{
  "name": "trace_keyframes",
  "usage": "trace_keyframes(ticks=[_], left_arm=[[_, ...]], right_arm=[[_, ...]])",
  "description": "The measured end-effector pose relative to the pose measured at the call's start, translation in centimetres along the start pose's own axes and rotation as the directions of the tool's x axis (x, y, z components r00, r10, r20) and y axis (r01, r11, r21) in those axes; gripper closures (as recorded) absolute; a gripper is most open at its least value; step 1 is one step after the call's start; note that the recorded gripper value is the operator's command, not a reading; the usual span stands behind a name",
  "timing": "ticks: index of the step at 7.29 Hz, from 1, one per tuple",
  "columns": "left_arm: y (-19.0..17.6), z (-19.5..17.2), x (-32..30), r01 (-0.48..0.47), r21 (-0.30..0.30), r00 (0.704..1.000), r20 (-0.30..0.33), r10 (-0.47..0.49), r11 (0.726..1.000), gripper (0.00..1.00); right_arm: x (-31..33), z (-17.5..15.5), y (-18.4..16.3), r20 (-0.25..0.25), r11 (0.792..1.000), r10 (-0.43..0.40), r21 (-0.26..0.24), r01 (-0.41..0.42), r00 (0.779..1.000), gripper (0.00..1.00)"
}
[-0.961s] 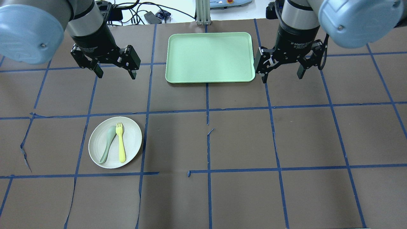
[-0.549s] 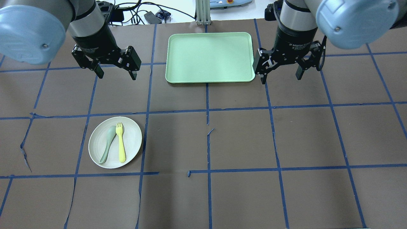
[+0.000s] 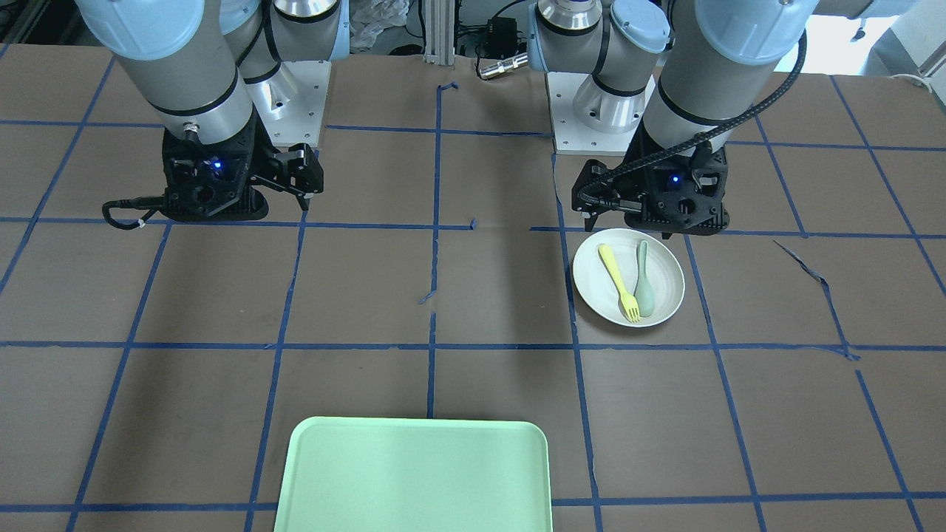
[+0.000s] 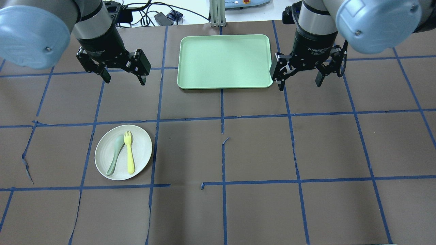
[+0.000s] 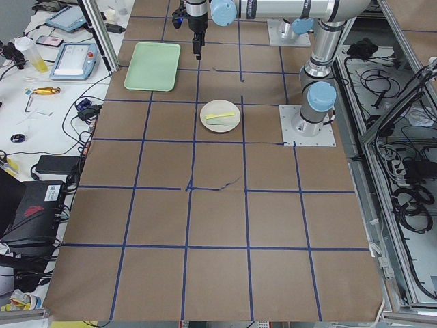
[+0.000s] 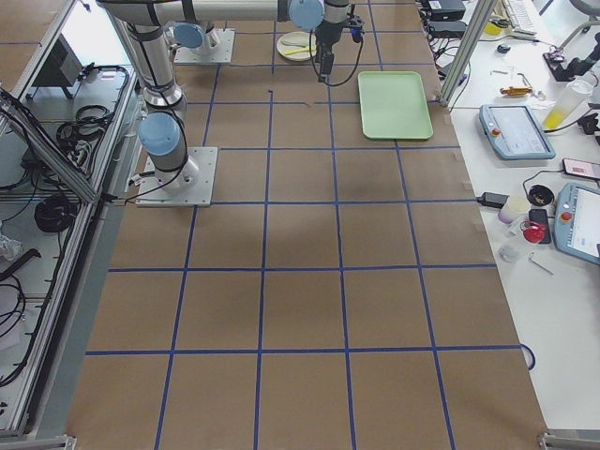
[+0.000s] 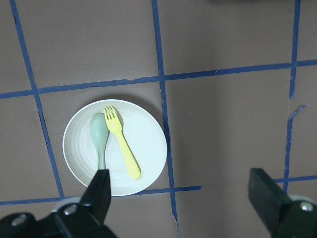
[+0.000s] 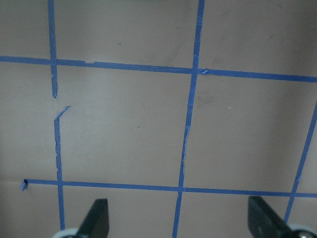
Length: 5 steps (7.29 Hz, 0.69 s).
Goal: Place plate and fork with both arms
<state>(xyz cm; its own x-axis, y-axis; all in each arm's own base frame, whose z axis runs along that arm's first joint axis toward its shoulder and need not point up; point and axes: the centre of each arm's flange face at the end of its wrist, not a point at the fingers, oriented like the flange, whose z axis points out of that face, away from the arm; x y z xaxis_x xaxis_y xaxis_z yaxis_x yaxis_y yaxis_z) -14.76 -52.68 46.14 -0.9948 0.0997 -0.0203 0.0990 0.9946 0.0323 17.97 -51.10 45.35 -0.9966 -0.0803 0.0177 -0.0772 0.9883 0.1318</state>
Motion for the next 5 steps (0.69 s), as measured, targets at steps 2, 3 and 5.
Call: trace_keyframes(ticks=[2, 3, 5], left_arm=[[-0.09, 0.01, -0.03, -0.001, 0.005, 1.000, 0.002, 0.001, 1.000, 0.00], [0.07, -0.17, 0.00, -0.003, 0.008, 1.000, 0.008, 0.003, 1.000, 0.00], [0.37, -0.57, 0.05, -0.004, 0.018, 1.000, 0.017, 0.004, 1.000, 0.00]], right_arm=[[0.00, 0.25, -0.13, -0.001, 1.000, -0.001, -0.004, 0.001, 1.000, 0.00], [-0.03, 0.49, -0.21, -0.001, 1.000, -0.002, -0.012, 0.002, 1.000, 0.00], [-0.10, 0.95, -0.42, 0.000, 1.000, -0.004, -0.023, 0.004, 1.000, 0.00]])
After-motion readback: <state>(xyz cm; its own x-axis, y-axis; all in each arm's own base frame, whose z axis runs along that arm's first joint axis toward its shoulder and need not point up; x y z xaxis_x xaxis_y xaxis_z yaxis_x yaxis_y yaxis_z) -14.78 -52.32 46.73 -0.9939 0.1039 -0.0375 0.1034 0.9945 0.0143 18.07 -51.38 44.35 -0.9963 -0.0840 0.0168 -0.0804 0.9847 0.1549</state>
